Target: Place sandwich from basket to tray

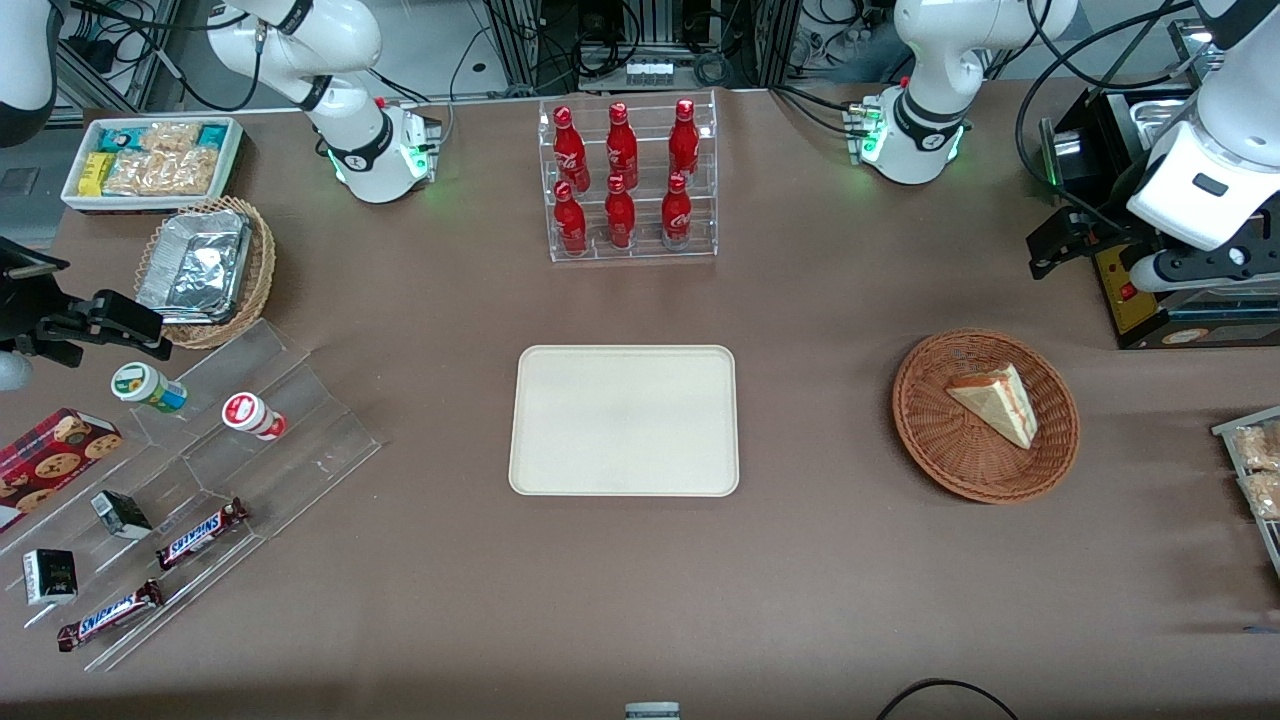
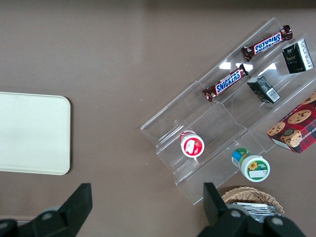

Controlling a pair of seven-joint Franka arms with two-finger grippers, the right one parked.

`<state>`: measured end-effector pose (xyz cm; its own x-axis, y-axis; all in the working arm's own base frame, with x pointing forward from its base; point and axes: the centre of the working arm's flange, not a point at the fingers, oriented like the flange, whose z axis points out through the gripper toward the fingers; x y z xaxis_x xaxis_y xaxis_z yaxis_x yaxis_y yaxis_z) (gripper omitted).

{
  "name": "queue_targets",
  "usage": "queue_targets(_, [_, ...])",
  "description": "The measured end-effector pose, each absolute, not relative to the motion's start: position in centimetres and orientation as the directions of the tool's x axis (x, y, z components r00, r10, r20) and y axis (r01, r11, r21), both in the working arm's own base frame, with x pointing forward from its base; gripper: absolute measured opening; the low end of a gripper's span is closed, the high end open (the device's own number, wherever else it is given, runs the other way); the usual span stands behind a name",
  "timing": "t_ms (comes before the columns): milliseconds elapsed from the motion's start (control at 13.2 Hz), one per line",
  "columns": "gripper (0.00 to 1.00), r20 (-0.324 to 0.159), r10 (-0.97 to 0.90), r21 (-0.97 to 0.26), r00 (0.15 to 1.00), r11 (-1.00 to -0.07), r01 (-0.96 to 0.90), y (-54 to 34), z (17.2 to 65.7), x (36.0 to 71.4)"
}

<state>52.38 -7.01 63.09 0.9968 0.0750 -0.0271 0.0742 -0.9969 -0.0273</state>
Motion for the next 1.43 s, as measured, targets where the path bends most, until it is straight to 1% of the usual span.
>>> queue_targets(528, [1.00, -0.029, 0.080, -0.029, 0.996, -0.996, 0.079, -6.8, 63.0, 52.5])
queue_targets(830, [1.00, -0.053, 0.107, -0.034, 0.993, -0.994, 0.106, -5.8, 61.7, 53.0])
queue_targets(981, [1.00, -0.074, 0.148, -0.039, 0.986, -0.989, 0.145, -4.4, 60.6, 53.2])
queue_targets(1132, [1.00, -0.079, 0.197, -0.035, 0.977, -0.980, 0.194, -1.9, 59.3, 53.8])
queue_targets(1283, [1.00, -0.078, 0.231, -0.030, 0.970, -0.973, 0.229, -0.8, 56.7, 54.4])
queue_targets(1434, [1.00, -0.069, 0.295, -0.031, 0.953, -0.955, 0.294, -0.3, 53.0, 54.9])
